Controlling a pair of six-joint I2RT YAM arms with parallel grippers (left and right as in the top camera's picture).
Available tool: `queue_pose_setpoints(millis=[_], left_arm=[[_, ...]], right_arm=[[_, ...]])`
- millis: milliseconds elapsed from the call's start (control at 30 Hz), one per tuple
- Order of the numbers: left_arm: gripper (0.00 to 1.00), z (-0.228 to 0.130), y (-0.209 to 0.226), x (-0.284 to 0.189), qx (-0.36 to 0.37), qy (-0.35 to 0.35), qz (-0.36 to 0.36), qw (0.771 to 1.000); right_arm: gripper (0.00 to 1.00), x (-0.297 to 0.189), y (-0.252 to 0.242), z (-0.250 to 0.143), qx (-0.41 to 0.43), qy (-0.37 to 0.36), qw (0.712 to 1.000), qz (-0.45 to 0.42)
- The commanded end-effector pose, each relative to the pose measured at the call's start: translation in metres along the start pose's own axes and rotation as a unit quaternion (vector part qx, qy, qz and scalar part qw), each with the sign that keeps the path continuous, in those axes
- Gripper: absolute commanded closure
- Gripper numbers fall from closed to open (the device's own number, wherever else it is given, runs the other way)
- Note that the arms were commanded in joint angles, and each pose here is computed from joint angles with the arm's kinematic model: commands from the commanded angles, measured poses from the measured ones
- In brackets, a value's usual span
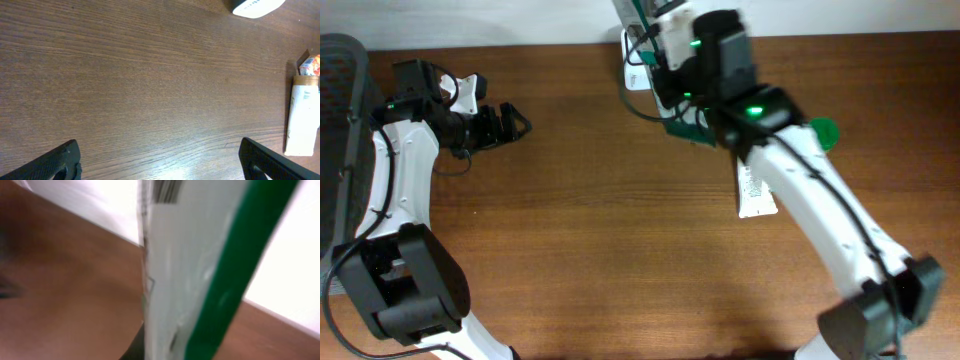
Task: Scan the item barcode
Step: 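Hold the gloves package barcode up to the white scanner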
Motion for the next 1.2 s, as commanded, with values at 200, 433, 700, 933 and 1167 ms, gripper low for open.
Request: queue_pose_setpoints(millis=[200,433,700,933,1167], left_arm=[[0.01,0.000,0.001,0.000,0.010,-0.001,0.002,1.000],[0.01,0.000,0.001,0.000,0.010,-0.001,0.002,1.000],[0.01,0.000,0.001,0.000,0.010,-0.001,0.002,1.000],[0.01,0.000,0.001,0.000,0.009,-0.001,0.002,1.000],[0.01,0.000,0.001,0.000,0.009,-0.001,0.002,1.000]], right_arm=[[0.96,0.090,-0.058,-0.087,-0.247,0.251,0.838,-0.417],[0.96,0.140,-0.045,-0.114,-0.269,0.220,0.838,-0.421],[0.96,0.171,-0.074,-0.096,-0.292,0.172,0.842,-0.420],[0.96,0.201,-0.067,-0.106,-0.312,0.159,0.846,-0.401],[0.96,0.214,-0.061,-0.136,-0.347,0.212,0.843,-0.353]])
Point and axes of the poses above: each gripper's point midway between its finger pads, its own x axis out along the fingers, its own y axis along the line the jaws close on, z = x × y, the point moved 1 cm from there along -x, back along the fingers, and after that the axes turned 15 degrees about -x, right-handed, at the moved point
